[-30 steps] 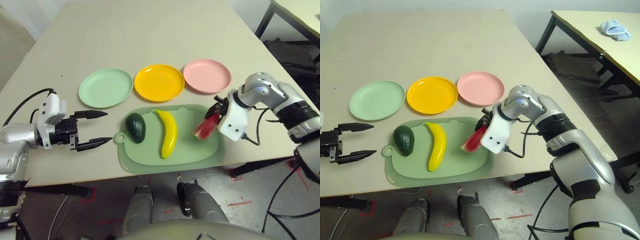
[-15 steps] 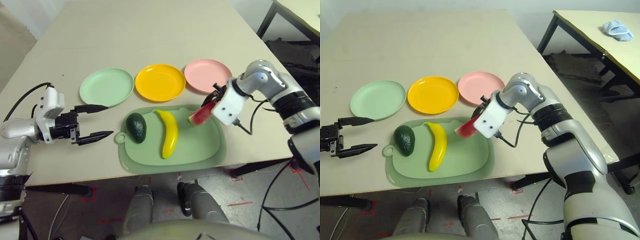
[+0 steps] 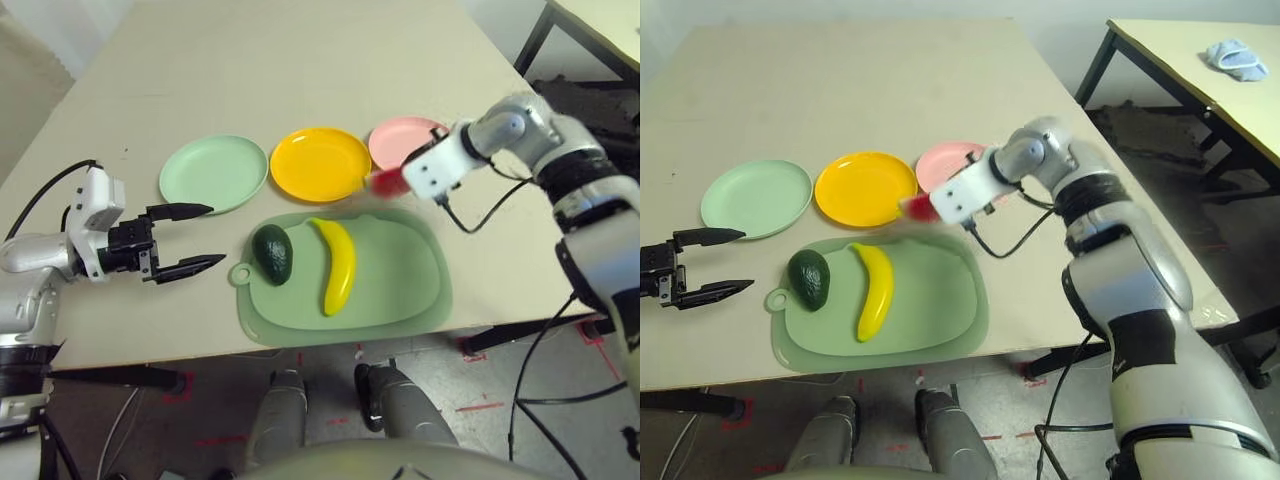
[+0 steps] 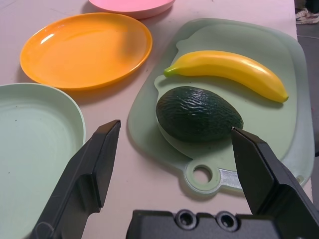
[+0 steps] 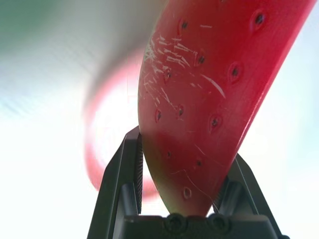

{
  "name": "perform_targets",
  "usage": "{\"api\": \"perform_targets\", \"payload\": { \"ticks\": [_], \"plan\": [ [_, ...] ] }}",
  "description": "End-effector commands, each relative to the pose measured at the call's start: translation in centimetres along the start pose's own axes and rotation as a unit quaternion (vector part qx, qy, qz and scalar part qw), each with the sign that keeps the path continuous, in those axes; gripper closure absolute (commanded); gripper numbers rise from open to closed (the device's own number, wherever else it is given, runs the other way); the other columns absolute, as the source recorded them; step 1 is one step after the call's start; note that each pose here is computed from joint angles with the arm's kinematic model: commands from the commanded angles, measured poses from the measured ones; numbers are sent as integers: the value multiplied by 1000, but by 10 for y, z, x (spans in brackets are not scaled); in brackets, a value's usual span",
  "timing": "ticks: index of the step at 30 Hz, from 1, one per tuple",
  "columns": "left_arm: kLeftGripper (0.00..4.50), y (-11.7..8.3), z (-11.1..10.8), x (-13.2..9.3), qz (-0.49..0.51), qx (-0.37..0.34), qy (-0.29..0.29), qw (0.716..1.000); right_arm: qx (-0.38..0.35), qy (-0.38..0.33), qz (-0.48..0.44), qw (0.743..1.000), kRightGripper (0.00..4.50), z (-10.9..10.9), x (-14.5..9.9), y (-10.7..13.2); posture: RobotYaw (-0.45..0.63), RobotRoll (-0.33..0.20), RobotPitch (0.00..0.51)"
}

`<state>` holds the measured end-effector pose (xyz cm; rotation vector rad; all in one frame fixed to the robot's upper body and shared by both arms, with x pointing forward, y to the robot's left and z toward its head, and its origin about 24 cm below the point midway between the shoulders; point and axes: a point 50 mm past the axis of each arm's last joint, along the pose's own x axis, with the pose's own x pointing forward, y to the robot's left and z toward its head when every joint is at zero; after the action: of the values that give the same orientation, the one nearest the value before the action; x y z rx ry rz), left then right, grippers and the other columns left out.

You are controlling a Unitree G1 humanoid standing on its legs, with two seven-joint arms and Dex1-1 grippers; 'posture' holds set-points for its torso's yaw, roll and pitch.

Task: Place the fruits into color-matched plates.

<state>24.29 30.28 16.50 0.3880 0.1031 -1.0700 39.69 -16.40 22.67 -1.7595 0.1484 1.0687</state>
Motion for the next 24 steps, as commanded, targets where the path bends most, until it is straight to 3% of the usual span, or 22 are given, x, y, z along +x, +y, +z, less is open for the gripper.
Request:
{"api": "perform_targets", "payload": {
  "ticks": [1, 12, 24],
  "plan": [
    [0, 6, 5, -1, 19, 7, -15, 1000, 24, 58, 1, 998, 2760, -15, 8, 14, 21, 0, 143],
    [0, 30, 20, -1, 134, -25, -63, 989, 29, 84, -1, 996, 2760, -19, 24, 32, 27, 0, 148],
    [0, 21, 16, -3, 125, -23, -41, 991, 19, 100, -30, 994, 2760, -14, 34, 30, 34, 0, 152]
  ]
}}
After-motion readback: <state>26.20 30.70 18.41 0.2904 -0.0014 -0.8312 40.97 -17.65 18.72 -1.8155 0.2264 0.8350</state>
